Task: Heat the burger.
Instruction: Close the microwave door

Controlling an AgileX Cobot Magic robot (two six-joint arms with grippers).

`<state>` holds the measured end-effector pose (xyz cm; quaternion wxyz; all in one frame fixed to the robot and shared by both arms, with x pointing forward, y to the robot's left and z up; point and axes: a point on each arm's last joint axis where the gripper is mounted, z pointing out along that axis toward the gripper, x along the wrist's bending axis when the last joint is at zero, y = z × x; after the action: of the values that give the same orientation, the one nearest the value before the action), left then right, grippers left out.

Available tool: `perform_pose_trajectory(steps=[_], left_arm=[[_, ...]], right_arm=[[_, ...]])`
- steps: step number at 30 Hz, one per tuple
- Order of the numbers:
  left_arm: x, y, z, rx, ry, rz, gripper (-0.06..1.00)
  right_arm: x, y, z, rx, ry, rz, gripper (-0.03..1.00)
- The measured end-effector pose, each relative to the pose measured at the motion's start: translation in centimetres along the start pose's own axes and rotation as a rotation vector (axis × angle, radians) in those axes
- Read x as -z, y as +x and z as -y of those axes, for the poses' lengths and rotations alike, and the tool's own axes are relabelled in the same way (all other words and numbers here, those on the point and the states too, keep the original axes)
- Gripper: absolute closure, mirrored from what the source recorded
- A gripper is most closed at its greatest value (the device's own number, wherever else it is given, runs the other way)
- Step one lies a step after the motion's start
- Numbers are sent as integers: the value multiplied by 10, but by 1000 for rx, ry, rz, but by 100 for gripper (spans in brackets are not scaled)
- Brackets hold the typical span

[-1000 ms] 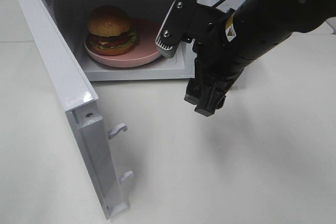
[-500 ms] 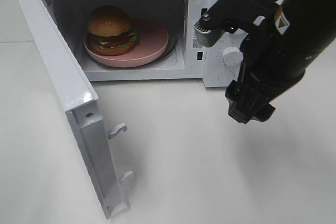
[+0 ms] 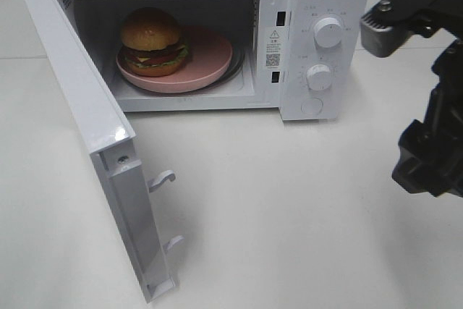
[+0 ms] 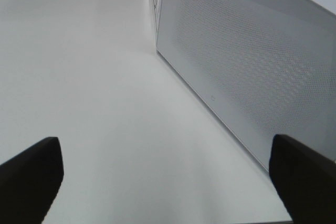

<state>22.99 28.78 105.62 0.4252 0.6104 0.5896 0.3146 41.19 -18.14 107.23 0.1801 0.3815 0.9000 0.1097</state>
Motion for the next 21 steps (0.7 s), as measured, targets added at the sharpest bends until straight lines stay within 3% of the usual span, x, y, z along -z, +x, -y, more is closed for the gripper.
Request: perform_pose_trajectory(steps=[14, 21], left_arm=[[0, 0, 0, 0, 0, 0, -4], [0, 0, 0, 0, 0, 0, -4]], right_arm=[[32, 1, 66, -87, -150, 15, 20], [26, 0, 89, -185, -140, 28, 20]])
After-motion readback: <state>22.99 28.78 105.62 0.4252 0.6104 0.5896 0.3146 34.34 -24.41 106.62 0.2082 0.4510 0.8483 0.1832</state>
